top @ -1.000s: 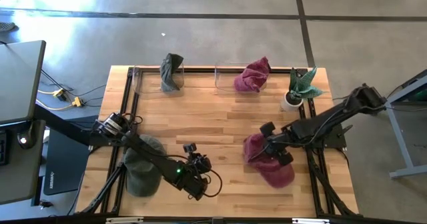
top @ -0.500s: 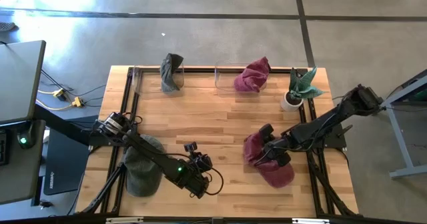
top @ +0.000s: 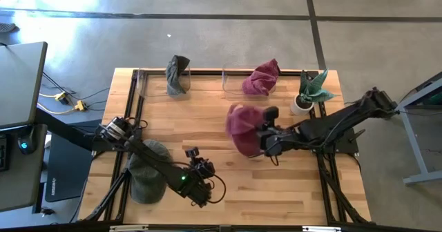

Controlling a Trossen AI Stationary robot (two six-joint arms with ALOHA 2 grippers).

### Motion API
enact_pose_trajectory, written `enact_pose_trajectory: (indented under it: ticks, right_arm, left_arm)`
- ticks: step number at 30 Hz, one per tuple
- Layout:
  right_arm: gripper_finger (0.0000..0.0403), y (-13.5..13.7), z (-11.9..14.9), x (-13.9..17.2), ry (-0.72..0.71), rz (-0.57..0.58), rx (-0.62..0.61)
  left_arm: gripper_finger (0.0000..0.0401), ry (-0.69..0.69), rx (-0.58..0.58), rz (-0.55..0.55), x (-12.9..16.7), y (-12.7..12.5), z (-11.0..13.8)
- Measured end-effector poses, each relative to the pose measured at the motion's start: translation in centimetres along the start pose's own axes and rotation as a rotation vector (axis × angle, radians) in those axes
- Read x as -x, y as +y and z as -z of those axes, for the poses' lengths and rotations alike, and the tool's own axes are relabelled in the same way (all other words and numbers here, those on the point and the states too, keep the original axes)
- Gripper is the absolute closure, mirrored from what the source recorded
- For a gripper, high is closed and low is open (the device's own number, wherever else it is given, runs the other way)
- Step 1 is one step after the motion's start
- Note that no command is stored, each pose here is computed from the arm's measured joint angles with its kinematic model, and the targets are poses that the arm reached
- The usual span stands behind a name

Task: Pick & Place hat
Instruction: Put the red cap into the left transparent bin

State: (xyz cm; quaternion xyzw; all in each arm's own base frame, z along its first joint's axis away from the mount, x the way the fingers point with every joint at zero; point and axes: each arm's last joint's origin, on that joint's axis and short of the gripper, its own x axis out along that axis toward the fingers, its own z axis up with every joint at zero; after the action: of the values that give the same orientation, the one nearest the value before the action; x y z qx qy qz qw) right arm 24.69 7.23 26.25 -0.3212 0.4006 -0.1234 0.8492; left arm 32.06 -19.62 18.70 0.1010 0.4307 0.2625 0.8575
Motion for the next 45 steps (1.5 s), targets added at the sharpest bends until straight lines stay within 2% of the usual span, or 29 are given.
enact_pose_trajectory:
  ticks: [2,4,10,13,18,21,27,32,34,35,37,42,45]
  right_arm:
    - [0.0381,0.2,-0.1,0.1,-0.015,-0.082,-0.053]
    - [0.038,1.2,0.6,-0.4,-0.012,-0.226,-0.079]
    - [0.038,6.7,5.0,-2.4,-0.039,-0.686,-0.13]
    - [0.0375,8.7,6.5,-2.1,-0.027,-0.811,-0.157]
    - [0.0384,9.6,6.2,-0.7,-0.041,-0.789,-0.079]
    - [0.0384,8.7,4.5,0.1,-0.099,-0.706,-0.015]
    - [0.0384,5.1,1.0,1.0,-0.176,-0.281,0.119]
    - [0.0384,1.2,-1.7,2.1,-0.152,0.127,0.11]
    - [0.0384,0.3,-2.3,2.8,-0.139,0.219,0.115]
    - [0.0384,0.0,-2.6,3.0,-0.149,0.219,0.11]
    - [0.0383,0.1,-2.8,3.1,-0.185,0.128,0.105]
    - [0.0379,3.4,-0.9,0.7,-0.26,-0.314,0.056]
    - [0.0379,6.5,1.8,-1.7,-0.249,-0.478,0.016]
  left_arm:
    - [0.0342,0.003,0.008,0.001,0.2,-0.1,0.2]
    - [0.0342,0.005,0.015,0.008,0.2,-0.1,0.2]
    - [0.0342,0.019,0.043,0.069,0.1,-0.5,-0.1]
    - [0.0342,0.009,0.029,0.102,0.2,-0.8,-0.3]
    - [0.0342,-0.023,-0.005,0.13,0.0,-1.0,-0.8]
    - [0.0342,-0.024,0.0,0.128,-0.3,-0.8,-1.1]
    - [0.0342,0.012,-0.001,0.145,-0.5,-0.6,-1.1]
    - [0.0342,0.114,0.026,0.095,-0.3,0.0,0.1]
    - [0.0342,0.145,0.05,0.049,-0.1,0.3,0.6]
    - [0.0342,0.16,0.054,0.03,0.1,0.5,1.0]
    - [0.0342,0.178,0.069,-0.002,0.5,0.6,1.5]
    - [0.0342,0.153,0.112,0.002,0.6,0.4,1.4]
    - [0.0342,0.116,0.104,0.031,0.5,0.0,1.0]
